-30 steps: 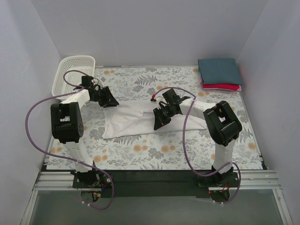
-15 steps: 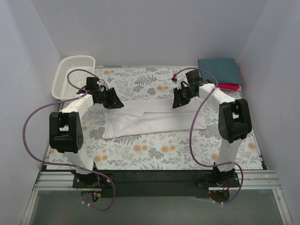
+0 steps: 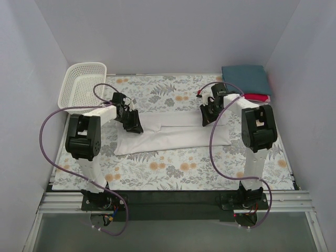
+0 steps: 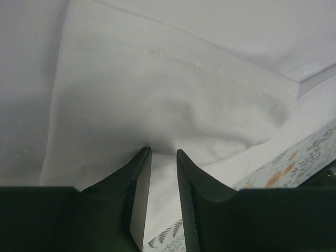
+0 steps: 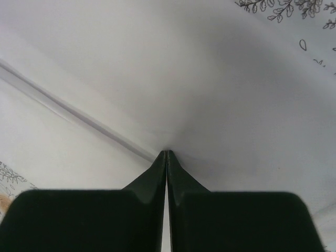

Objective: Fold and stack the t-shirts
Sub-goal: Fold the tshirt

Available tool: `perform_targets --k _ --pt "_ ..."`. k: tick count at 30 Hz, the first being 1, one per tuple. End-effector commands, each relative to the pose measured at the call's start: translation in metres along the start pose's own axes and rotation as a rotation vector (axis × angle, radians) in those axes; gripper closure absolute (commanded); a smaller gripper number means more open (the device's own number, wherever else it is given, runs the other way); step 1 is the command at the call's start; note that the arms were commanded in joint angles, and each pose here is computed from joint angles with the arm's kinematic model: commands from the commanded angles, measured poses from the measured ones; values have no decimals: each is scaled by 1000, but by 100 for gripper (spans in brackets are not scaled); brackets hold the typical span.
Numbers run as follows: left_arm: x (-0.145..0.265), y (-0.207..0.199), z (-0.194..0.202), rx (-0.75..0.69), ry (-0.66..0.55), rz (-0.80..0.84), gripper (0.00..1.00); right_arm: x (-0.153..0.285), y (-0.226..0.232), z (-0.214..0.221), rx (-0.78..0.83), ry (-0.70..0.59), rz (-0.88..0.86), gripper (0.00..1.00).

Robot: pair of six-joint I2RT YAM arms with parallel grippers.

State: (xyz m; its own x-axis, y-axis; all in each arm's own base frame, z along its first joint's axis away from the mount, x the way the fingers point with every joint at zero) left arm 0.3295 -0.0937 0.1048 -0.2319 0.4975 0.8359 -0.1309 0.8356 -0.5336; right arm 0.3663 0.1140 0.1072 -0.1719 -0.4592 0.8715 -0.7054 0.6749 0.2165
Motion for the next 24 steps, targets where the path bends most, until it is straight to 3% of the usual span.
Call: perform_targets --k 1,7,11,14,16,19,24 --pt "-5 16 -6 -52 -19 -155 75 -11 1 31 -11 122 0 94" --pt "-17 16 -51 -175 -64 -232 76 -10 38 77 -72 186 -154 95" --pt "-30 -6 -105 -285 -100 -226 76 -3 135 93 155 175 -405 97" --pt "-10 -41 -149 -343 -205 -164 76 21 177 72 266 34 -493 94" --pt "17 -64 -161 -387 -295 -109 74 37 178 55 288 -36 -476 93" --pt "52 -84 -158 -423 -382 -69 68 60 165 30 324 -129 -379 90" --pt "51 -71 -120 -338 -323 -46 68 49 151 9 343 -118 -302 91"
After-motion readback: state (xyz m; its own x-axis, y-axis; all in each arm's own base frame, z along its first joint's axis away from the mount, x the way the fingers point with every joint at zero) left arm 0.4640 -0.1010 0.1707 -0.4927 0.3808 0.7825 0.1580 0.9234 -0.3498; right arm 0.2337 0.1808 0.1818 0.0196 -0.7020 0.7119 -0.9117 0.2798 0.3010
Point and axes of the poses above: each gripper's point midway between its finger pads, its own x axis back along the fingers, its own y axis along the line the jaws close on, z = x × y, the point moved 10 cm from there along x, back along the fingers, and after that the axes turned 10 degrees about x, right-handed, at the moved point
